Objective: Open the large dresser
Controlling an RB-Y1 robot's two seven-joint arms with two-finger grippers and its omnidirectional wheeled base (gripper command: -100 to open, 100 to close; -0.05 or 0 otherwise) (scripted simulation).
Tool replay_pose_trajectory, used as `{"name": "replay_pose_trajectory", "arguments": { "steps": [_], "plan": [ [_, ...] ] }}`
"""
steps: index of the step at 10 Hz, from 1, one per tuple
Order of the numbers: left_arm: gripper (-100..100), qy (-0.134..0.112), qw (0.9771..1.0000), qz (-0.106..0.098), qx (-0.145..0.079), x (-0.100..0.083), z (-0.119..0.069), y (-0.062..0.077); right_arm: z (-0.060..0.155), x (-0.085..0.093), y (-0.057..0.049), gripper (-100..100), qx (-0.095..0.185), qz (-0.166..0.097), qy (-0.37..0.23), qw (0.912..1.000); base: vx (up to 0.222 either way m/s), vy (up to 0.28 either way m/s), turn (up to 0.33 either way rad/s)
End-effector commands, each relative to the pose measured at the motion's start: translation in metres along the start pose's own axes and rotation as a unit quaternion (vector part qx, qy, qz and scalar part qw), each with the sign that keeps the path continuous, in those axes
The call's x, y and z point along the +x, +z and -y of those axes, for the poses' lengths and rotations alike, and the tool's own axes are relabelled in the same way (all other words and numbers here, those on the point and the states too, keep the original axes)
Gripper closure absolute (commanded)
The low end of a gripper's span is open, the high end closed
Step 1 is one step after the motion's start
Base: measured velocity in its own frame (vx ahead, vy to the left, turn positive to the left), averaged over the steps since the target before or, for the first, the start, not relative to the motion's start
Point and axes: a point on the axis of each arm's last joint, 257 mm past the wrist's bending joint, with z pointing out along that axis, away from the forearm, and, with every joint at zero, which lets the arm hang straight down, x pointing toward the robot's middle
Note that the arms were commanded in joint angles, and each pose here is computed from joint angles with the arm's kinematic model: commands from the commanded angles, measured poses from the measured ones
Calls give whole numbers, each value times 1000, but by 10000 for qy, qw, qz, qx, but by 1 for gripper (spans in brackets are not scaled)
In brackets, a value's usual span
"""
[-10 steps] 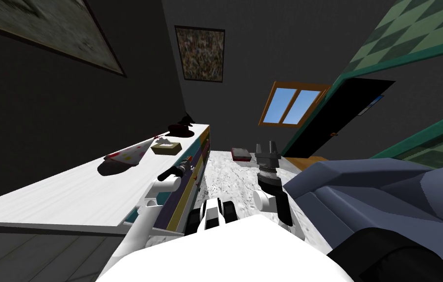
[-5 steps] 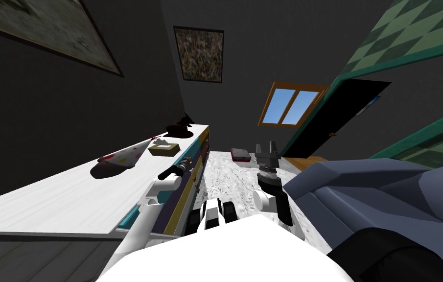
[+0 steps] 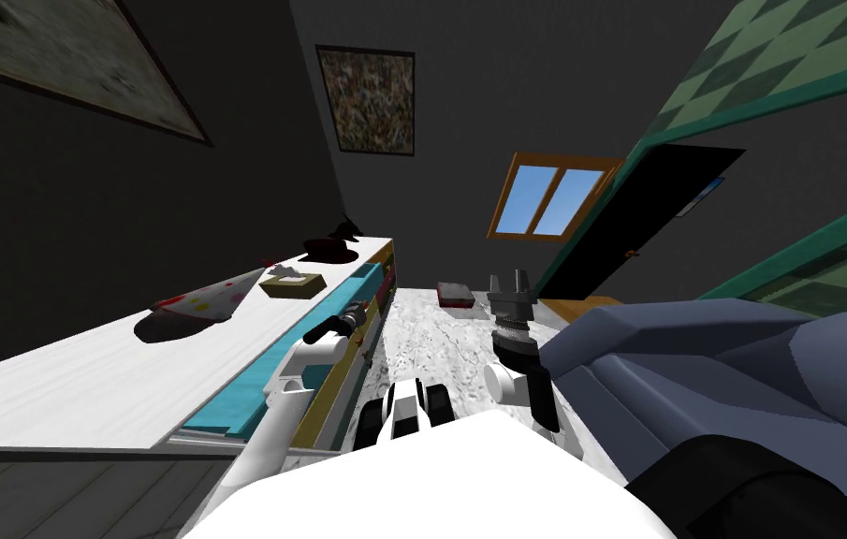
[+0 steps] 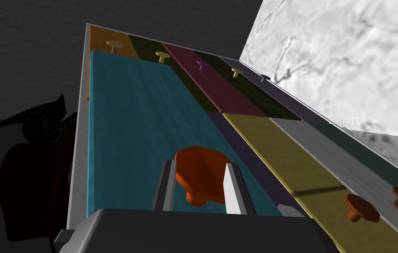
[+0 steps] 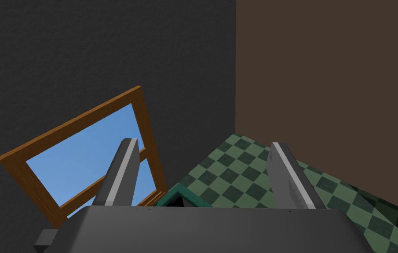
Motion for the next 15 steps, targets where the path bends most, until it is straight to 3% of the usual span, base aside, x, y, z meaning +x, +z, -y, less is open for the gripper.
{"name": "replay_pose_trajectory", "arguments": {
  "steps": [1, 3, 6, 7, 8, 12, 13, 14, 15],
  "plan": [
    [100, -45, 9998, 192, -8, -28, 4, 8, 0, 0, 0, 0, 0, 0, 0, 10000, -102, -92, -215],
    [100, -105, 9992, 380, 12, -56, 10, 14, 0, 0, 0, 0, 0, 0, 1, 10000, -108, -123, -221],
    [100, -145, 9987, 483, 7, -71, 12, 17, 0, 0, 0, 0, 0, 0, 0, 10000, -65, -77, -89],
    [100, -188, 9981, 580, 19, -86, 16, 20, 0, 0, 0, 0, 0, 0, 0, 10000, -72, -60, -150],
    [100, -188, 9981, 580, 19, -86, 16, 20, 0, 0, 0, 0, 0, 0, 0, 10000, -48, -47, -68],
    [100, -398, 9945, 964, 102, -144, 33, 25, 0, 0, 0, 0, 0, 0, 1, 10000, -87, -118, -184],
    [100, -398, 9945, 964, 102, -144, 33, 25, 0, 0, 0, 0, 0, 0, 1, 10000, -57, -114, -84],
    [100, -362, 9950, 909, 221, -139, 46, 24, 0, 0, 0, 0, 0, 0, 0, 10000, -15, -42, -19],
    [100, -407, 9934, 1048, 228, -160, 47, 25, 0, 0, 0, 0, 1, 0, -1, 10000, -49, -53, -184]
  ]
}}
